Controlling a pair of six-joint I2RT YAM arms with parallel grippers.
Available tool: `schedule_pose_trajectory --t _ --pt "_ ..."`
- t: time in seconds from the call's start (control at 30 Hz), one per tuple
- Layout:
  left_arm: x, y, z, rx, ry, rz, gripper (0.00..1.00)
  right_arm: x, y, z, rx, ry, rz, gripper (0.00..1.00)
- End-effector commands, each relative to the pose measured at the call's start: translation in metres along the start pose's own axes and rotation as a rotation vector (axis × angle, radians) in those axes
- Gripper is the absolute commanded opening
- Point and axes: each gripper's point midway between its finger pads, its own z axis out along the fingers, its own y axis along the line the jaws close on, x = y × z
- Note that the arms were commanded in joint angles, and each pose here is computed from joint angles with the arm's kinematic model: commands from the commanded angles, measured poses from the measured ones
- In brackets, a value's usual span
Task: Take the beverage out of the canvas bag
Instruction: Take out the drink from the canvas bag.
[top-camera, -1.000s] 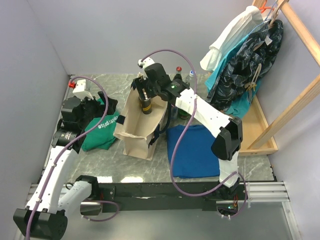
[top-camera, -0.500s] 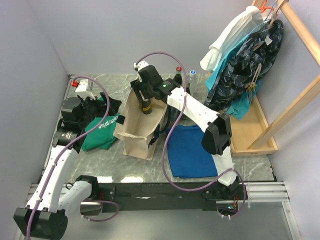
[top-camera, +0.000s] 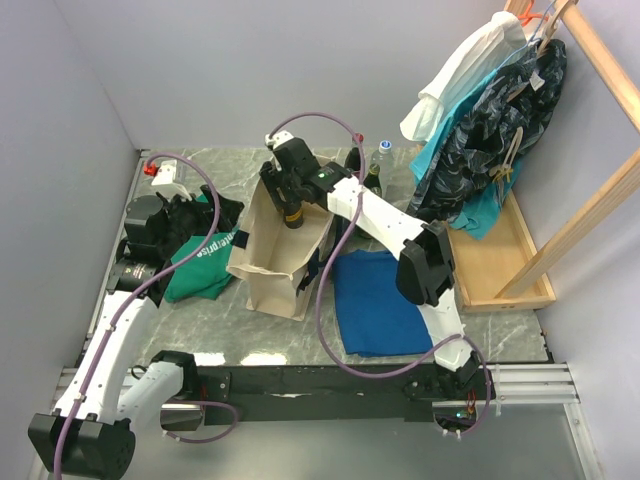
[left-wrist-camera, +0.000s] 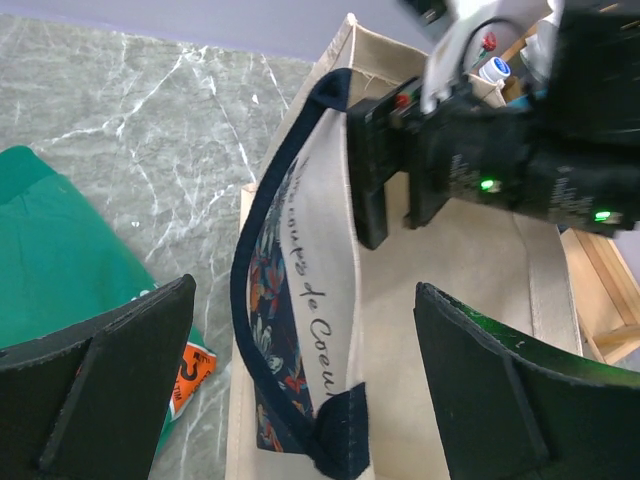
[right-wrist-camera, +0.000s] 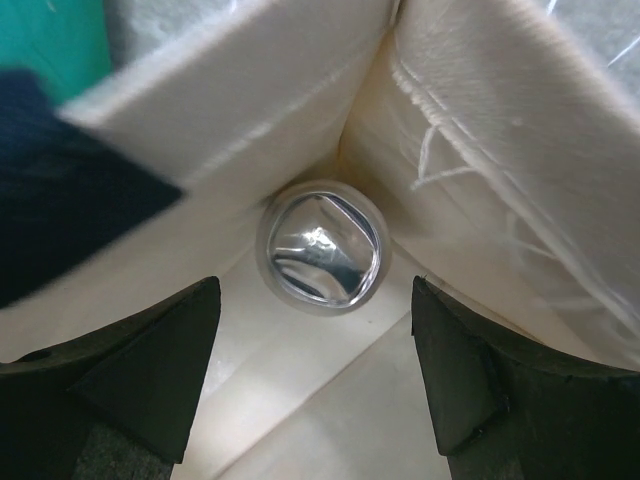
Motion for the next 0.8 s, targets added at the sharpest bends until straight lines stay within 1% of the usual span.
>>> schedule_pose_trajectory --t 0.0,0.2,0.77 --pt "-0.009 -0.007 0.001 0.036 -0.027 0.007 0.96 -0.014 -0.003 0.006 0.005 -0.044 0.011 0.83" --pt "-0.010 -0.009 -0.001 0.042 -0.034 0.013 0.96 -0.016 -0.004 0.012 0.002 -0.054 0.010 0.84" --pt "-0.005 -0.010 0.001 0.062 -0.024 -0.001 0.96 -0.007 -0.001 0.030 0.000 -0.025 0.002 0.85"
